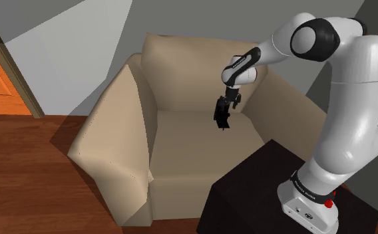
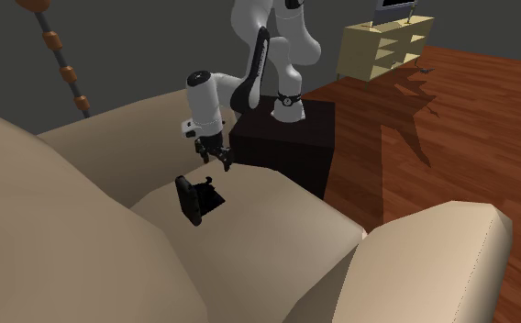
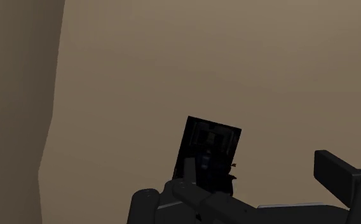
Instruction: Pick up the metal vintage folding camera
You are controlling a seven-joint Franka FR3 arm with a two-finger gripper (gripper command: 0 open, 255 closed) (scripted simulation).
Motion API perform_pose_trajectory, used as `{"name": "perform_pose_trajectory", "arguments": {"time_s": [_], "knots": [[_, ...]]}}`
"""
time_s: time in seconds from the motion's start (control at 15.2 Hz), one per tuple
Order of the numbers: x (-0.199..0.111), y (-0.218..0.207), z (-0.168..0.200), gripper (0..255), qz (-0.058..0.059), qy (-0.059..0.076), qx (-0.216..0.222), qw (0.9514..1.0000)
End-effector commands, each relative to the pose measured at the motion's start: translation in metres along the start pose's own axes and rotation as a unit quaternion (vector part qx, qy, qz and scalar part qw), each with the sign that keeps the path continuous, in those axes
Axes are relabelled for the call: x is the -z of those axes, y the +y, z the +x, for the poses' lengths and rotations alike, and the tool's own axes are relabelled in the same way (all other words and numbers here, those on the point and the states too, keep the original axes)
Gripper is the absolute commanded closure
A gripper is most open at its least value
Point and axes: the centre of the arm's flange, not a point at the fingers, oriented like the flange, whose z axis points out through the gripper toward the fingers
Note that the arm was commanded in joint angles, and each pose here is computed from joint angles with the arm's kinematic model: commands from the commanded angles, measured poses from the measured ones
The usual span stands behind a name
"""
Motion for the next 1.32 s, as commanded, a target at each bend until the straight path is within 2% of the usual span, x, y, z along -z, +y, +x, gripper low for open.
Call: {"name": "perform_pose_trajectory", "arguments": {"time_s": [0.0, 0.2, 0.73, 0.86, 0.92, 1.25], "knots": [[-0.023, 0.011, 0.016, 0, 0.001, -0.001, -0.009, 1.0], [-0.053, 0.025, 0.039, 0, 0.002, -0.003, -0.022, 0.9998], [-0.095, 0.026, 0.045, 0, 0.002, -0.003, -0.023, 0.9997], [-0.095, 0.026, 0.045, 0, 0.002, -0.003, -0.023, 0.9997], [-0.095, 0.026, 0.045, 255, 0.002, -0.003, -0.023, 0.9997], [-0.096, 0.026, 0.045, 255, 0.002, -0.003, -0.023, 0.9997]]}}
